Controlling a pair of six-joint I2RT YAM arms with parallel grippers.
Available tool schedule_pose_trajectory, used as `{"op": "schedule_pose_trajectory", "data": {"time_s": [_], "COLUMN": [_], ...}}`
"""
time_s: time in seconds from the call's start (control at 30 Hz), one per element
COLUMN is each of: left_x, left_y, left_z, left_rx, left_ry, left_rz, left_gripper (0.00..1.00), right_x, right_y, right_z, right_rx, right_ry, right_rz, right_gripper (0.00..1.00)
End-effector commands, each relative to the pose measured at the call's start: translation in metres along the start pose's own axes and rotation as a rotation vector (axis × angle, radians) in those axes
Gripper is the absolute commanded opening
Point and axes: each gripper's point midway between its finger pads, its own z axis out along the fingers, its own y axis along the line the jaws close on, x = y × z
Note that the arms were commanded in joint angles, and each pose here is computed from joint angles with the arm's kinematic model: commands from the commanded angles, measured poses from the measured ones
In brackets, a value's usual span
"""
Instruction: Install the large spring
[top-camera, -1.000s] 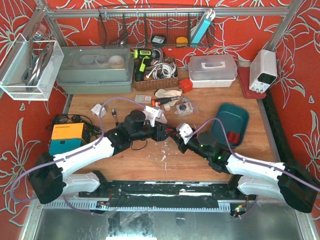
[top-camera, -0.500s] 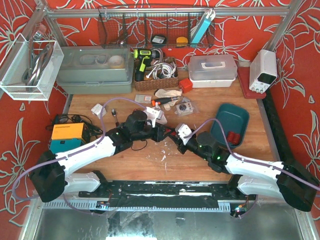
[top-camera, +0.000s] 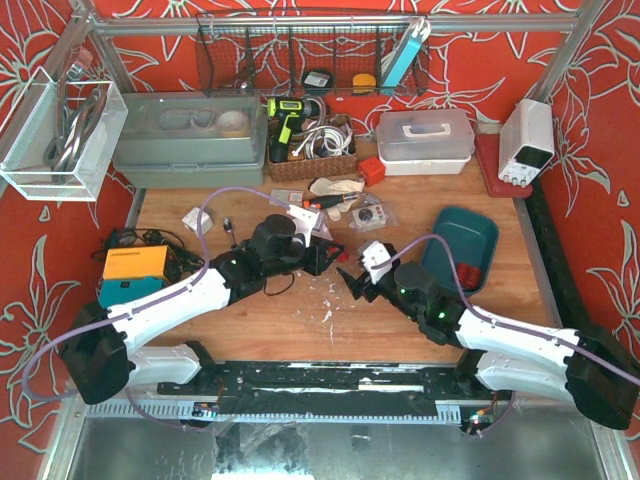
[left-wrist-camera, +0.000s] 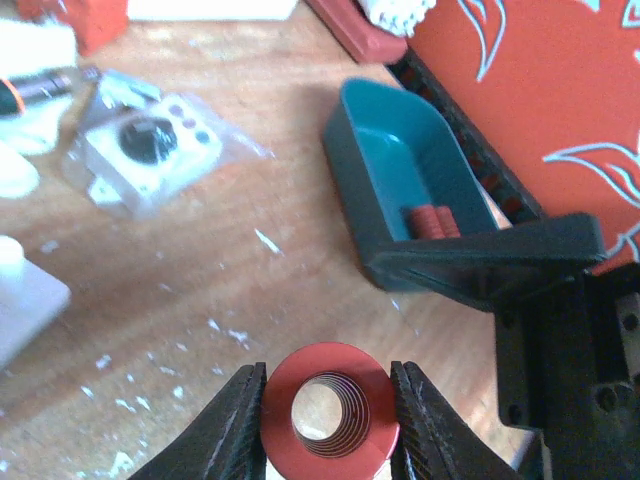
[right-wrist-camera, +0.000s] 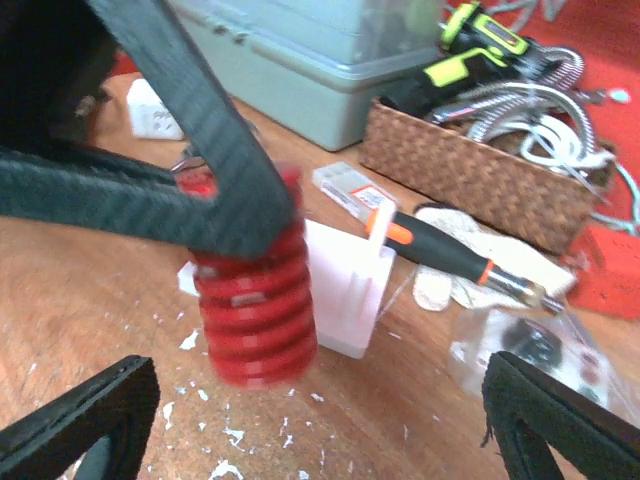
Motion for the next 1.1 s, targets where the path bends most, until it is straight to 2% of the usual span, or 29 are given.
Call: {"op": "schedule_pose_trajectory", "data": {"time_s": [0.0, 0.07, 0.27, 0.47, 0.67, 1.07], "left_x": [-0.044, -0.057, -0.089, -0.099, -0.108, -0.112], "left_y": [0.011, 0.024, 0.068, 0.118, 0.153, 0.164], "left_z": [-0.007, -0.010, -0.021, -0.008, 0.010, 0.048], "left_rx": [-0.109, -0.191, -0.417, -0.563, -0.589, -0.567], "left_ry": [-0.137, -0.191, -0.331, -0.330, -0.325, -0.258], "left_rz": [0.070, 0.084, 0.135, 0.143, 0.107, 0.137], "left_gripper": [0.00, 0.00, 0.00, 0.00, 0.00, 0.00], "right_x": [0.000, 0.001, 0.006, 0.008, 0.019, 0.019], "right_y": [-0.035, -0.046, -0.068, -0.079, -0.085, -0.087], "right_z": [-0.012, -0.020, -0.034, -0.040, -0.039, -0.039], "right_rx": [0.190, 0.255, 0.375, 0.423, 0.472, 0.476], "right_ry": [0.015, 0.006, 0.017, 0.064, 0.114, 0.121], "right_rz": [0.039, 0.057, 0.105, 0.210, 0.197, 0.194], "right_gripper": [0.93, 0.99, 0.99, 0.99, 0.99, 0.99]}}
